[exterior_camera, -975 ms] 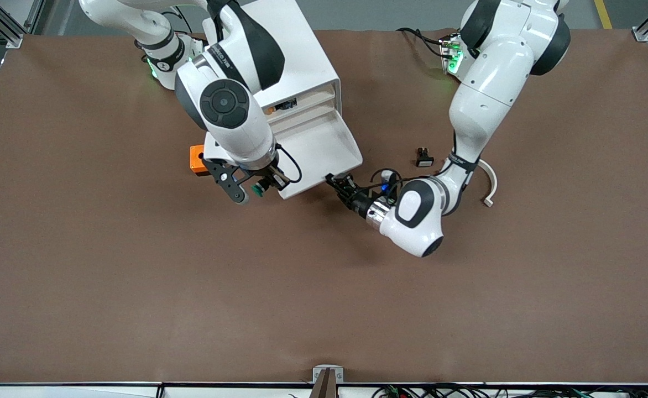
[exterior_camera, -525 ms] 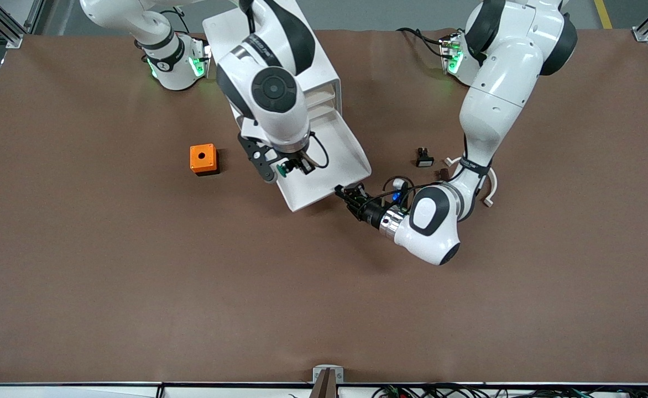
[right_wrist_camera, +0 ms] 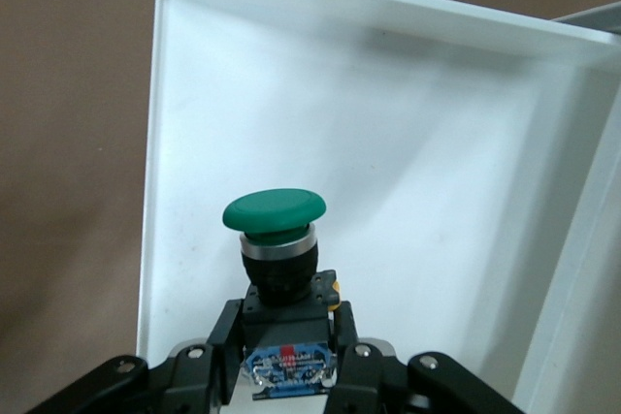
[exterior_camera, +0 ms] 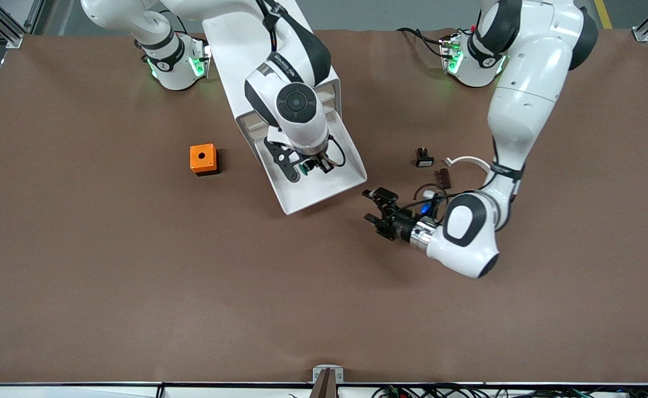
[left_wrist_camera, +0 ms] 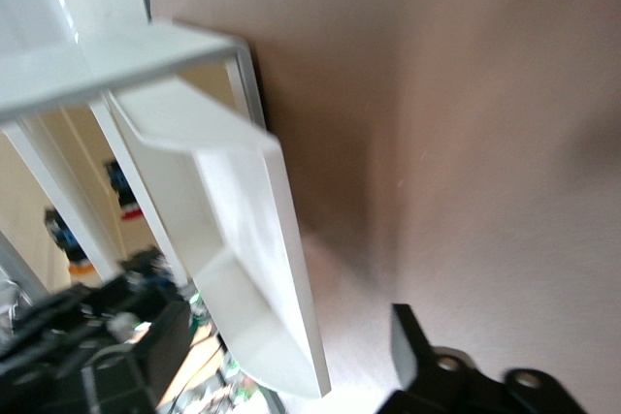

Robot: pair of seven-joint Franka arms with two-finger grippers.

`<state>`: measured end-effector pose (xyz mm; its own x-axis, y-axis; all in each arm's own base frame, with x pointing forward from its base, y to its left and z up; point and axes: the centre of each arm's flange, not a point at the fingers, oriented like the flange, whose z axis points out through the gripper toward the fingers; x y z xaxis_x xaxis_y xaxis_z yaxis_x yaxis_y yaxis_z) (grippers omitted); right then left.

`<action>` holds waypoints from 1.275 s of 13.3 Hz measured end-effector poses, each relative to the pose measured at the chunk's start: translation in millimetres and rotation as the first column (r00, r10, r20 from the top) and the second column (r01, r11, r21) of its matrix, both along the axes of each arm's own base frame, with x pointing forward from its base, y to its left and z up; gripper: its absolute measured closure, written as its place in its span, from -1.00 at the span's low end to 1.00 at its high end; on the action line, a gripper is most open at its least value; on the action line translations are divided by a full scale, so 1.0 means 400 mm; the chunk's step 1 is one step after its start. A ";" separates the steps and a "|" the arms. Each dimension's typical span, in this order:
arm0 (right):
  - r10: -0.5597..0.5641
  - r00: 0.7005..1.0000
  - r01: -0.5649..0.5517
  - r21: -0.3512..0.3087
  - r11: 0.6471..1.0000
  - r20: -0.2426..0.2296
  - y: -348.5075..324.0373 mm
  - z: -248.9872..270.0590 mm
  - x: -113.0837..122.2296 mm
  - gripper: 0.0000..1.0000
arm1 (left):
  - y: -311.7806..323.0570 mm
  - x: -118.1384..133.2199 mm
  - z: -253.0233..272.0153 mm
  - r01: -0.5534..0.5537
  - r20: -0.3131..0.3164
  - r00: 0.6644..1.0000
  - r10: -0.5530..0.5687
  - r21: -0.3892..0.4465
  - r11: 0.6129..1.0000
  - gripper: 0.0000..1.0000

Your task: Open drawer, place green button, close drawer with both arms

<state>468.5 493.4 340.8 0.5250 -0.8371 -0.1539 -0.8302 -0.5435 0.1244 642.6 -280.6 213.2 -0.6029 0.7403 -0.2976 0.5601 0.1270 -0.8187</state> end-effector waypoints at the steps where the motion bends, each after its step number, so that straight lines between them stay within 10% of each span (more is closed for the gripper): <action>1: -0.005 1.000 0.005 -0.003 1.000 0.000 -0.003 -0.022 0.005 0.18 | 0.048 0.012 0.031 0.024 0.022 0.999 -0.025 0.017 1.000 -1.00; 10: -0.007 1.000 0.007 -0.019 1.000 -0.003 0.016 -0.150 0.003 0.05 | 0.223 0.062 0.364 0.232 0.377 0.875 -0.303 0.224 0.947 -1.00; 15: -0.012 1.000 0.011 -0.043 0.999 -0.029 -0.004 -0.103 0.018 -1.00 | 0.286 0.058 0.466 0.509 0.535 0.594 -0.601 0.329 0.795 -1.00; 17: -0.017 0.999 0.015 -0.047 0.999 -0.047 -0.060 0.015 0.061 -1.00 | 0.292 0.053 0.455 0.620 0.579 0.471 -0.666 0.320 0.717 -1.00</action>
